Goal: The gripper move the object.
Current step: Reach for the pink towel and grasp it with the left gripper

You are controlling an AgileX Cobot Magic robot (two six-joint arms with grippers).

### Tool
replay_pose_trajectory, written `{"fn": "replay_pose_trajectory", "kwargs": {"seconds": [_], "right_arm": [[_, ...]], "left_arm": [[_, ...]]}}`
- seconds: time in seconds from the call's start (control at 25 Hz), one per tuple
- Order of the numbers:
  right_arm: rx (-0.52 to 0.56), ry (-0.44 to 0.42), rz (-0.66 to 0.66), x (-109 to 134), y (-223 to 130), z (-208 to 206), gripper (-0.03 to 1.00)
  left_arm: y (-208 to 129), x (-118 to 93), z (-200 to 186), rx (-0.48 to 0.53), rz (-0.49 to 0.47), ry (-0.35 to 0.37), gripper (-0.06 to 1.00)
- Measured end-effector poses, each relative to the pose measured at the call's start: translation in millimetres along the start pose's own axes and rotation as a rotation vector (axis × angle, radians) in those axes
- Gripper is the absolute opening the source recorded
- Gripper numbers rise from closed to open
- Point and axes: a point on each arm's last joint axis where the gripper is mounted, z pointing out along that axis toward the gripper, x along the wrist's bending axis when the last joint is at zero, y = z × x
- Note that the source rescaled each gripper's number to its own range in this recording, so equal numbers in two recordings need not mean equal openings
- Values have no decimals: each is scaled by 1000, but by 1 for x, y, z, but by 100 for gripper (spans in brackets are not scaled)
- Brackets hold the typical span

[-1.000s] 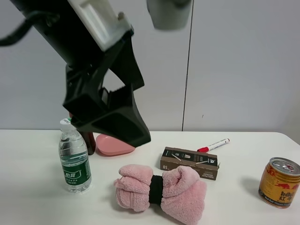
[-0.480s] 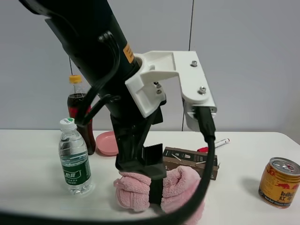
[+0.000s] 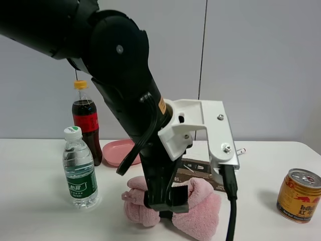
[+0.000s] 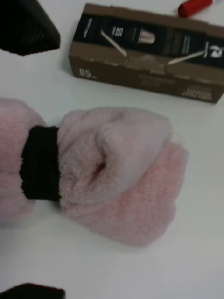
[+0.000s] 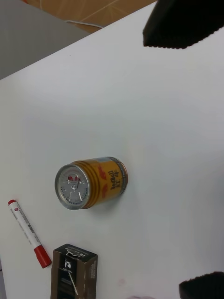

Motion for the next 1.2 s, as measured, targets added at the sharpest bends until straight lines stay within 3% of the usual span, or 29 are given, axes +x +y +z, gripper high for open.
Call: {"fn": "replay_pose_trajectory", "kwargs": {"seconds": [1.0,1.2], "right_arm": [[0,0,0,0,0,0,100],[0,0,0,0,0,0,100]], "left_arm": [[-44,6,56,120,-27,-66,100],[-48,8,63,111,-35,-49,100]]}}
